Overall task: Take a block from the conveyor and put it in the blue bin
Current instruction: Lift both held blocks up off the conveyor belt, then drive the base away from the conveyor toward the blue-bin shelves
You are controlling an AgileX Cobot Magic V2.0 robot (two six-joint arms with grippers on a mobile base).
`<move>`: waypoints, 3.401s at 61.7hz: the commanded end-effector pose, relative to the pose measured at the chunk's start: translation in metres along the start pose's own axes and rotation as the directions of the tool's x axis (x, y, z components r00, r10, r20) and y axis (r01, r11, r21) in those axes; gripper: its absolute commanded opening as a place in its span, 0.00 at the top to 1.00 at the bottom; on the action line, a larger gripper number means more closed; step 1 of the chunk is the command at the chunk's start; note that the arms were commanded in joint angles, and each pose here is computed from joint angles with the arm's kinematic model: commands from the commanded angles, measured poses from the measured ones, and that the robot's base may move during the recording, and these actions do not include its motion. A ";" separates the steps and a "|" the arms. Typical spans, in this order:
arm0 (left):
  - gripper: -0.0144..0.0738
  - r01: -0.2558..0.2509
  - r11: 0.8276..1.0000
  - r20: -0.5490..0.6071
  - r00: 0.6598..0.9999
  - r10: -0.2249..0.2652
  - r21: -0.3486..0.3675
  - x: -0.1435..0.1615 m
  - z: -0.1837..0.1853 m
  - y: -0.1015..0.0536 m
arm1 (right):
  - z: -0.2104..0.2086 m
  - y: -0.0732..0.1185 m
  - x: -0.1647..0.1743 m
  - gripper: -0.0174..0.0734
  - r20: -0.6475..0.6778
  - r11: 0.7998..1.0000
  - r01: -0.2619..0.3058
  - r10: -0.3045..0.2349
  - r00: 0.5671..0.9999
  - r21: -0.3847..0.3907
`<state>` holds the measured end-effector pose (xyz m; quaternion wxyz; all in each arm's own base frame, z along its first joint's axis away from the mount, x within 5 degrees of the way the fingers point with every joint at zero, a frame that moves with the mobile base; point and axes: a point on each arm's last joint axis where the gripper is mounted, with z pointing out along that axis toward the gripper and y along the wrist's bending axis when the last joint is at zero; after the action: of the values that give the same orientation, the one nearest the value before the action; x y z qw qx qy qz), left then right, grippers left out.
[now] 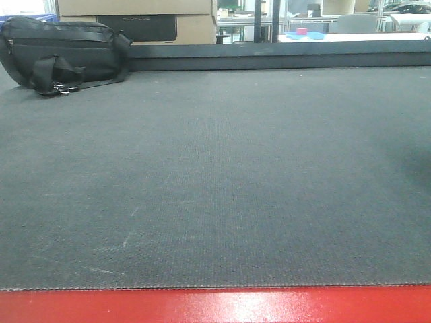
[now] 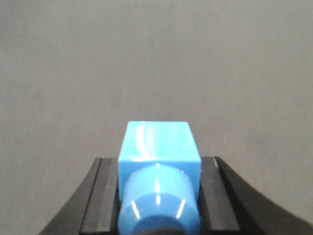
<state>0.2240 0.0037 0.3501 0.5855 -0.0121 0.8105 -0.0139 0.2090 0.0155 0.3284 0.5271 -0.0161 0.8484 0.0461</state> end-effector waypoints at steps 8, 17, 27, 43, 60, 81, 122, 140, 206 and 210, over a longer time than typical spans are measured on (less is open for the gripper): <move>0.96 0.008 1.000 0.196 0.981 -0.004 -0.019 0.004 -0.042 0.001 | -0.029 -0.001 0.006 0.99 0.185 1.000 0.011 -0.014 0.983 0.014; 0.96 0.005 1.000 0.273 0.962 -0.001 -0.015 -0.001 -0.069 0.000 | -0.046 0.001 0.005 0.99 0.225 1.000 0.008 -0.010 0.974 0.007; 0.96 0.003 1.000 0.374 0.928 0.002 -0.014 -0.007 -0.097 -0.001 | -0.064 0.001 0.001 0.99 0.297 1.000 0.011 -0.012 0.955 0.005; 0.96 0.000 1.000 0.455 0.891 0.005 -0.011 -0.010 -0.123 -0.003 | -0.084 0.002 -0.002 0.99 0.382 1.000 0.013 -0.014 0.924 0.005; 0.96 0.000 1.000 0.461 0.888 0.005 -0.011 -0.010 -0.125 -0.003 | -0.085 0.002 -0.003 0.99 0.393 1.000 0.013 -0.014 0.919 0.006; 0.96 0.000 1.000 0.461 0.888 0.005 -0.011 -0.010 -0.125 -0.003 | -0.085 0.002 -0.003 0.99 0.393 1.000 0.013 -0.014 0.919 0.006; 0.96 0.000 1.000 0.461 0.888 0.005 -0.011 -0.010 -0.125 -0.003 | -0.085 0.002 -0.003 0.99 0.393 1.000 0.013 -0.014 0.919 0.006; 0.96 0.000 1.000 0.461 0.888 0.005 -0.011 -0.010 -0.125 -0.003 | -0.085 0.002 -0.003 0.99 0.393 1.000 0.013 -0.014 0.919 0.006; 0.96 0.000 1.000 0.461 0.888 0.005 -0.011 -0.010 -0.125 -0.003 | -0.085 0.002 -0.003 0.99 0.393 1.000 0.013 -0.014 0.919 0.006; 0.96 0.000 1.000 0.461 0.888 0.005 -0.011 -0.010 -0.125 -0.003 | -0.085 0.002 -0.003 0.99 0.393 1.000 0.013 -0.014 0.919 0.006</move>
<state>0.1095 0.0018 0.3971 0.7535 -0.0142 0.6572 -0.0061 0.1357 0.0099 0.3655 0.6747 -0.0123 0.7366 0.0448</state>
